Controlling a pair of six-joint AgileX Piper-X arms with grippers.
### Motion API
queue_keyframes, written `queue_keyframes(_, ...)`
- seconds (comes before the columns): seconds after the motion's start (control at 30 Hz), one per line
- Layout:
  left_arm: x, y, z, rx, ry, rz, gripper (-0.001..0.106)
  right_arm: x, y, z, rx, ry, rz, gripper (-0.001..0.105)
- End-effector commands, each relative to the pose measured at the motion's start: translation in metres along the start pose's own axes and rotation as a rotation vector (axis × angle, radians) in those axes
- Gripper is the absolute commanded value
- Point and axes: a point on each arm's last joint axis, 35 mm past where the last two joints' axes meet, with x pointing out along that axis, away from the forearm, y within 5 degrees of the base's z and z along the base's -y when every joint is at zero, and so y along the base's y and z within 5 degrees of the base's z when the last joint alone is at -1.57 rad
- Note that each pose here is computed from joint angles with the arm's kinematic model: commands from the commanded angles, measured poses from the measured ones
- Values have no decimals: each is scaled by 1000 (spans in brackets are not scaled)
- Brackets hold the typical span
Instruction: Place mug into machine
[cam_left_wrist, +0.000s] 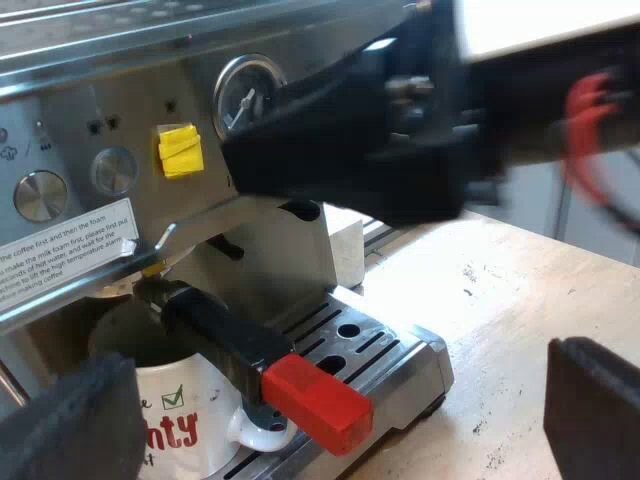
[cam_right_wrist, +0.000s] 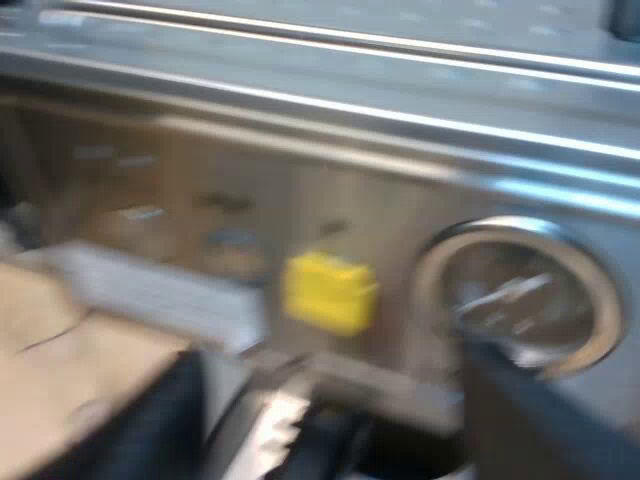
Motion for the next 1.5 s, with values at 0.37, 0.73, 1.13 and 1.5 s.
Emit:
queue_keyframes(0.37, -20, -6, 36, -119, -130, 10, 82, -73, -19, 28, -44, -28, 176, 78)
queue_keyframes(0.73, -27, -5, 79, -237, -241, 187, 82, -112, -106, 52, 35, 47, 132, 78)
queue_keyframes(1.13, 1, 27, 86, -310, -149, 301, 82, -134, -190, 31, 195, 191, -48, 78)
queue_keyframes(1.5, -5, 42, 83, -268, -140, 443, 82, -138, -246, 7, 251, 295, -258, 78)
